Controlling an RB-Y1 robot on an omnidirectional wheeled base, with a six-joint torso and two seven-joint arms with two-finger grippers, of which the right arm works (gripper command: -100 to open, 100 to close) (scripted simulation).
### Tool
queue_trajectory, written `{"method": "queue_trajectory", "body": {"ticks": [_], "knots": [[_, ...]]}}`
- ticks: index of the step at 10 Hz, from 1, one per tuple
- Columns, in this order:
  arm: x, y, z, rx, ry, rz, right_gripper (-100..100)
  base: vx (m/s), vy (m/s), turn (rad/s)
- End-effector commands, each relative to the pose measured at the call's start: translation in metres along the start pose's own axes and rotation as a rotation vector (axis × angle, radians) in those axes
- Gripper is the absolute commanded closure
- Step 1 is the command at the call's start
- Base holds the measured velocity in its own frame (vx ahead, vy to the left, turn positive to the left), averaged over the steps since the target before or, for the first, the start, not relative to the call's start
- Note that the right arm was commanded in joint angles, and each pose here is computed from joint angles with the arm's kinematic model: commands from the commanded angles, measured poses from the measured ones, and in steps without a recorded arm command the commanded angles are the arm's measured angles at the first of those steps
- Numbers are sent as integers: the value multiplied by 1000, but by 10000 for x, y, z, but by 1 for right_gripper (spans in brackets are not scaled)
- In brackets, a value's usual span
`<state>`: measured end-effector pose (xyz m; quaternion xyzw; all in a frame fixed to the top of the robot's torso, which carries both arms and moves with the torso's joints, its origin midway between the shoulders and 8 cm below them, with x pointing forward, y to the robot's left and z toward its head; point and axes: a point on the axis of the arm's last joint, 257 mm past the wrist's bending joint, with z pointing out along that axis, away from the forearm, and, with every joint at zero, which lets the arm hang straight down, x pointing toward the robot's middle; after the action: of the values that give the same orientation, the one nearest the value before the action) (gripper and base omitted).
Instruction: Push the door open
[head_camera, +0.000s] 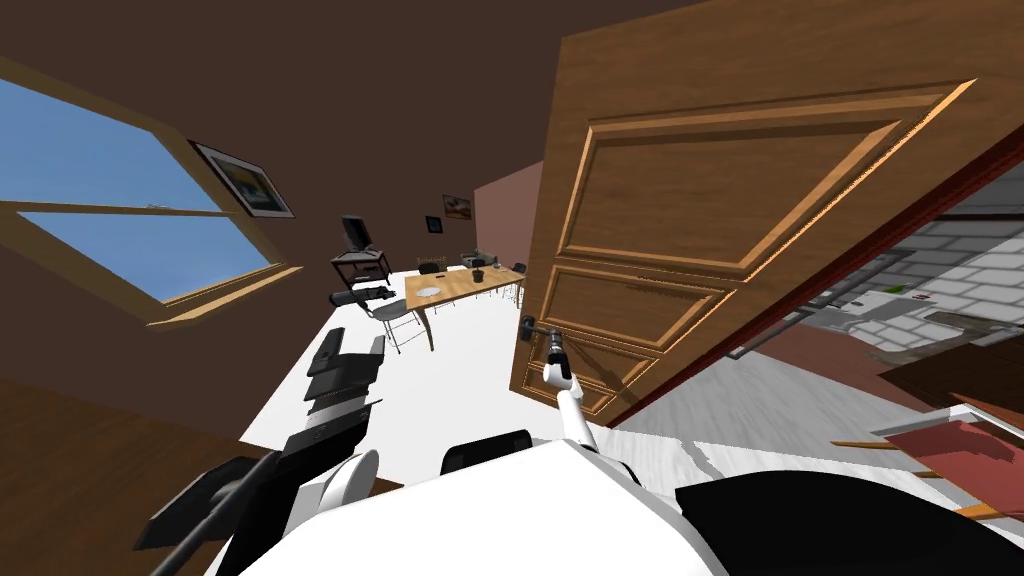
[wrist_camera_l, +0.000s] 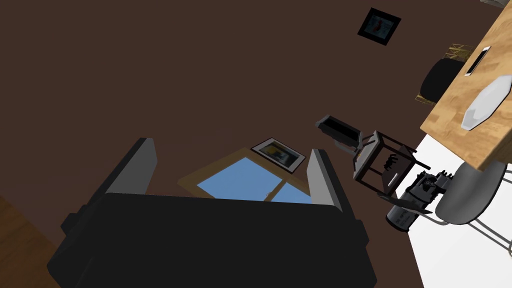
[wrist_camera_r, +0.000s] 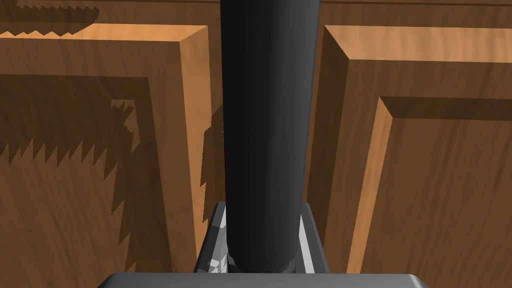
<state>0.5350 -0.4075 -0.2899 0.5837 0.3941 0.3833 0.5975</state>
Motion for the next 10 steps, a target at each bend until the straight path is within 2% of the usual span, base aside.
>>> {"method": "queue_trajectory", "body": {"ticks": [1,5,8,9,10], "knots": [[-160,53,17,-10,-34,-2,100,137,83,-61],[-177,-3,3,2,-61,15,100,131,133,-65],[-173,-28,-7,8,-70,22,100,88,140,-3],[-332,-49,-12,9,-89,11,100,24,39,-72],[-413,-35,-3,6,-97,0,100,21,-126,-74]]}}
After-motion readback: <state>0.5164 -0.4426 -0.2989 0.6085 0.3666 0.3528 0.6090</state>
